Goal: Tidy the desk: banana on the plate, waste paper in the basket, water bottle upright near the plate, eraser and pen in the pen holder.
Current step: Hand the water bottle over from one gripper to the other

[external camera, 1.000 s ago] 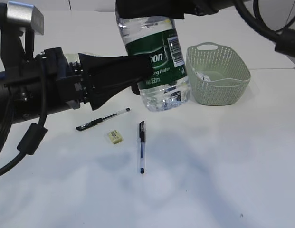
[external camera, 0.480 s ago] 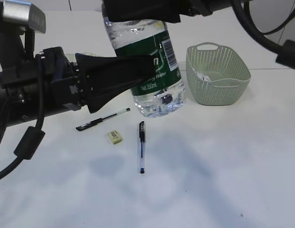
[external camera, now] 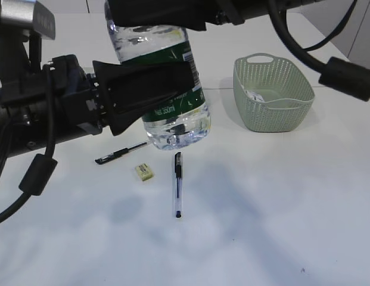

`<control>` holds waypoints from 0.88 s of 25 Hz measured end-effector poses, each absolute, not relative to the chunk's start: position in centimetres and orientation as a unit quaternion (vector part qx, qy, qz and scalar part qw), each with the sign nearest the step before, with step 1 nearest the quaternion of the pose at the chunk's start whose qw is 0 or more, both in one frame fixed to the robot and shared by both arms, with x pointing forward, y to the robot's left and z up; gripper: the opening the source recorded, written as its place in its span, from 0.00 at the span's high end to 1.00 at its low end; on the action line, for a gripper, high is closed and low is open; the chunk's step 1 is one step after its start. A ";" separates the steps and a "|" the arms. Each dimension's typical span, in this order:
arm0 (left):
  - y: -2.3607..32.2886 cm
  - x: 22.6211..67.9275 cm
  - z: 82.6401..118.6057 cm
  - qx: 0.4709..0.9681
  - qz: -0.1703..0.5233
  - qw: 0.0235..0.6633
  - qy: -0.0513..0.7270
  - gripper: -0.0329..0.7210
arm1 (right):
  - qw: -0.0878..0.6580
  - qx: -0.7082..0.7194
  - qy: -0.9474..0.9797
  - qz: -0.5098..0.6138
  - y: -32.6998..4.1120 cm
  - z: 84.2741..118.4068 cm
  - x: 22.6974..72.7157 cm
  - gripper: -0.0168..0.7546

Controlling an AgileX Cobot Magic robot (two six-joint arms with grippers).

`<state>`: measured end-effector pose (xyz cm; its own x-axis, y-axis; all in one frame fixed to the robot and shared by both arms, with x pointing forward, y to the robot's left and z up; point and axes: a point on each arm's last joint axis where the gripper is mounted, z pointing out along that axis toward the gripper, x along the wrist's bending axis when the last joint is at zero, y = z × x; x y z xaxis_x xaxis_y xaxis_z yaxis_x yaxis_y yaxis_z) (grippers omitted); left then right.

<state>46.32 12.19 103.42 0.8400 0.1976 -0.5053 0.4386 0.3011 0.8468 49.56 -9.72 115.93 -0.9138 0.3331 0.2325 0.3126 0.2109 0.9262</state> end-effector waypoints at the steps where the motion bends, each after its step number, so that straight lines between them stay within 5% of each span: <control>1: 12.2 46.3 103.4 0.585 -0.079 0.760 0.272 0.14 | 0.009 0.207 0.778 0.594 -9.7 115.9 49.6 0.49; 12: 12.1 46.3 103.5 0.580 -0.081 0.764 0.272 0.22 | 0.009 0.205 0.777 0.596 -9.7 116.0 49.6 0.49; 22: 12.3 46.2 104.1 0.575 -0.074 0.769 0.271 0.18 | 0.004 0.208 0.772 0.601 -9.7 116.1 49.5 0.49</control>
<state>46.16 12.30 104.10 0.8420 0.1978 -0.5019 0.4255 0.3282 0.8433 49.53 -9.66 116.10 -0.9136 0.3261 0.2427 0.3155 0.1922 0.9293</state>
